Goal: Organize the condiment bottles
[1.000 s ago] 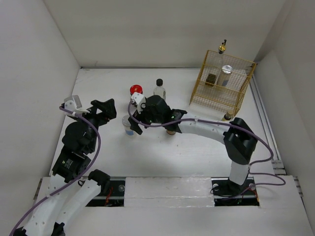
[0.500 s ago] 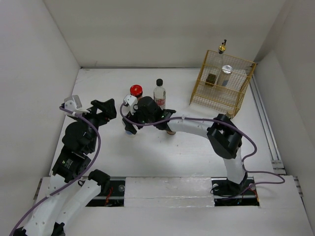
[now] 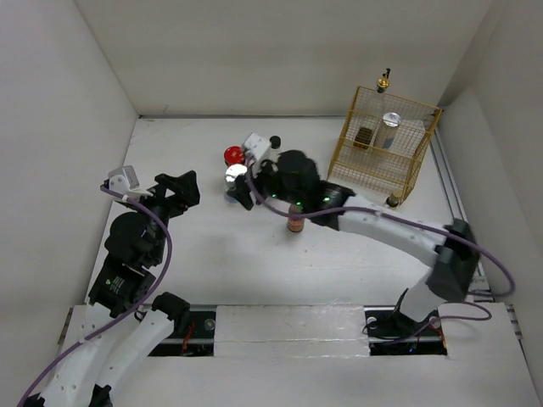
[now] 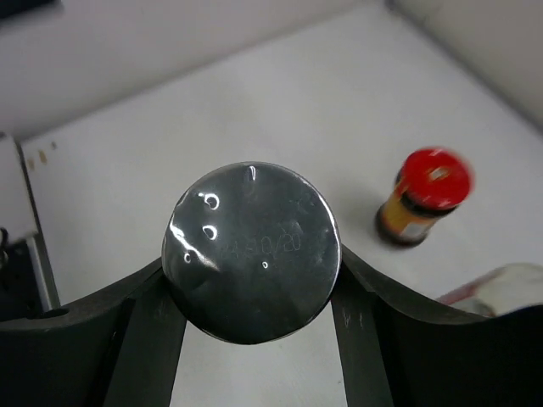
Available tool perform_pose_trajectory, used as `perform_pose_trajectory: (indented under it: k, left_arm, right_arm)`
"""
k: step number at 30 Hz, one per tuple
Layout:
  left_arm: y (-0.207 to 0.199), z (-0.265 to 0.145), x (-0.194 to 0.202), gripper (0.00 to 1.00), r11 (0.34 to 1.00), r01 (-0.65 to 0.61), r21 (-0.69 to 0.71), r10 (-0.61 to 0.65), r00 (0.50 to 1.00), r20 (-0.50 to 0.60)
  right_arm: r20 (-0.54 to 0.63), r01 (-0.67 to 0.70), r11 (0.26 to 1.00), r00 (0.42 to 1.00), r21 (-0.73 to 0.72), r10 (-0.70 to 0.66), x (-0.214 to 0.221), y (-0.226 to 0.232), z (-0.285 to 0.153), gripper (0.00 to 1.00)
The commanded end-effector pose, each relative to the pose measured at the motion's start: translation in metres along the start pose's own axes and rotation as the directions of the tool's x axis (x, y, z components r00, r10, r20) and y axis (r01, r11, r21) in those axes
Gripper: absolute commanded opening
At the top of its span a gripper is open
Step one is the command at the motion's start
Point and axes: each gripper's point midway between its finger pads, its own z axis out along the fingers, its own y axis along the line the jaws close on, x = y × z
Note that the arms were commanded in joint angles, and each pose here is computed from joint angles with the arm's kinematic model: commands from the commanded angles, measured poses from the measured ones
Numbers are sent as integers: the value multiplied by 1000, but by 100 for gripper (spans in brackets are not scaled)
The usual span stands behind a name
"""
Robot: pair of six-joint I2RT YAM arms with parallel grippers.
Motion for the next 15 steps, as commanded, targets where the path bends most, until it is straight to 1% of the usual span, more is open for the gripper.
perform_pose_trajectory:
  k: [1, 2, 3, 4, 5, 7, 8, 9, 10, 11, 12, 14, 15]
  left_arm:
    - [-5, -1, -8, 84, 1000, 16, 26, -16, 1000, 27]
    - [-5, -1, -8, 84, 1000, 16, 26, -16, 1000, 27]
    - [-7, -1, -7, 84, 999, 15, 35, -16, 1000, 22]
    - [-7, -1, -7, 84, 999, 15, 35, -16, 1000, 22]
    - [-8, -1, -9, 84, 999, 19, 40, -20, 999, 29]
    - [-10, -1, -8, 84, 999, 19, 48, -20, 1000, 24]
    - [-10, -1, -8, 84, 999, 19, 48, -20, 1000, 24]
    - [-11, -1, -7, 84, 998, 19, 55, -20, 1000, 19]
    - [-11, -1, -7, 84, 998, 19, 56, -20, 1000, 19]
    - [-11, -1, -7, 84, 998, 19, 56, -20, 1000, 19]
    - [-11, -1, -7, 84, 998, 19, 56, -20, 1000, 19]
    - [-11, 0, -5, 84, 999, 15, 51, -16, 1000, 12]
    - [-11, 0, -5, 84, 999, 15, 51, -16, 1000, 12]
  right_arm:
    - [428, -2, 978, 900, 208, -89, -155, -50, -102, 56]
    - [421, -16, 968, 902, 250, -94, -149, -65, -114, 56]
    - [455, -34, 956, 884, 290, -107, -160, -76, -139, 56]
    - [462, -56, 944, 880, 325, -106, -159, -91, -152, 56]
    - [457, -97, 912, 883, 400, -107, -154, -123, -169, 56]
    - [469, -158, 877, 879, 454, -84, -143, -149, -197, 55]
    - [471, -206, 818, 878, 538, -88, -136, -183, -220, 55]
    - [465, -233, 779, 882, 582, -83, -124, -199, -231, 55]
    - [486, -271, 736, 870, 620, -89, -123, -212, -251, 55]
    - [478, -299, 681, 874, 668, -86, -116, -230, -265, 55]
    - [486, -325, 613, 867, 720, -111, -114, -254, -294, 55]
    - [488, -364, 541, 867, 758, -100, -102, -280, -314, 54]
    - [483, -372, 489, 867, 789, -120, -100, -299, -335, 54]
